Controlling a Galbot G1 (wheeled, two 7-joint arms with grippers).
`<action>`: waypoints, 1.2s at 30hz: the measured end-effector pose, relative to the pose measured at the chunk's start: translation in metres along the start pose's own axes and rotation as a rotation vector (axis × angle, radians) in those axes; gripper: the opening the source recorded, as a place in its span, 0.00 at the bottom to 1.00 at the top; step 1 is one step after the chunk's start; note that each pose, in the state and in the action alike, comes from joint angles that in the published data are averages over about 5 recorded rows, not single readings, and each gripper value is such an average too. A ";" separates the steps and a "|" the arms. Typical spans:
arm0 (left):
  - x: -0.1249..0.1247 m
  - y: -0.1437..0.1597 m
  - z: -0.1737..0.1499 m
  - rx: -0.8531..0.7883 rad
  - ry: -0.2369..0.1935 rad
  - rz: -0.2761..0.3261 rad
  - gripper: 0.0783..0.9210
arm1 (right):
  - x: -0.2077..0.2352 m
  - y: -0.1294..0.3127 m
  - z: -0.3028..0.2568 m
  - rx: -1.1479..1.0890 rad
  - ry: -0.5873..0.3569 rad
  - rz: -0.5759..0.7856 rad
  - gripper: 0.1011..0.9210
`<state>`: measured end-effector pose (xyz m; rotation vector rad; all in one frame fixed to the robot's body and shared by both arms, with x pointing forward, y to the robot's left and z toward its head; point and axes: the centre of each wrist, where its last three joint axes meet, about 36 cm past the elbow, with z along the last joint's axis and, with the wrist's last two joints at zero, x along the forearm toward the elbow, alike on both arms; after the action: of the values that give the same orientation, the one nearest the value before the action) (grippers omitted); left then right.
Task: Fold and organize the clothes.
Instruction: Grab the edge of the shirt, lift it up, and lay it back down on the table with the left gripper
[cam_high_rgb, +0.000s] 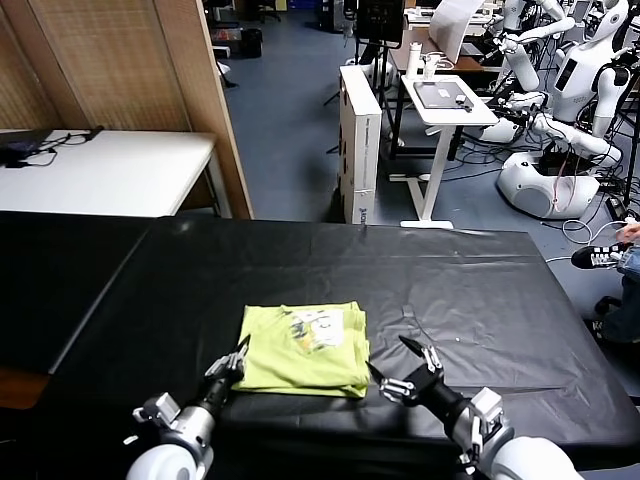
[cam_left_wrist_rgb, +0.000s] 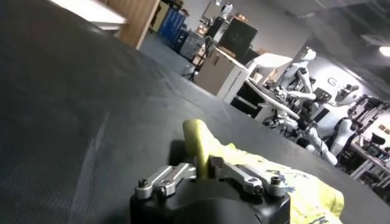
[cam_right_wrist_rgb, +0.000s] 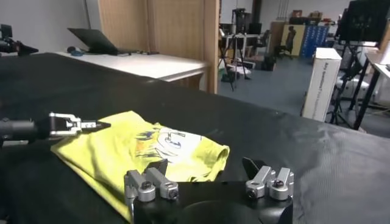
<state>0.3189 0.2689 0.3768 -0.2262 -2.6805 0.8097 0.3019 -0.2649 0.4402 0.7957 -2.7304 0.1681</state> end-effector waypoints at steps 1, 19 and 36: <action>0.001 0.003 -0.006 -0.007 -0.002 0.001 0.11 | 0.000 0.000 0.001 -0.001 0.000 0.005 0.98; 0.048 0.086 -0.172 -0.259 -0.044 -0.075 0.11 | -0.007 -0.001 0.014 -0.030 0.005 0.056 0.98; 0.040 -0.027 -0.145 -0.255 -0.009 0.005 0.11 | -0.005 0.004 0.021 -0.038 0.023 0.070 0.98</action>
<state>0.3322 0.3305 0.5161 -0.2897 -2.7882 0.4680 0.2989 -0.2632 0.4190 0.6847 -2.7326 0.1383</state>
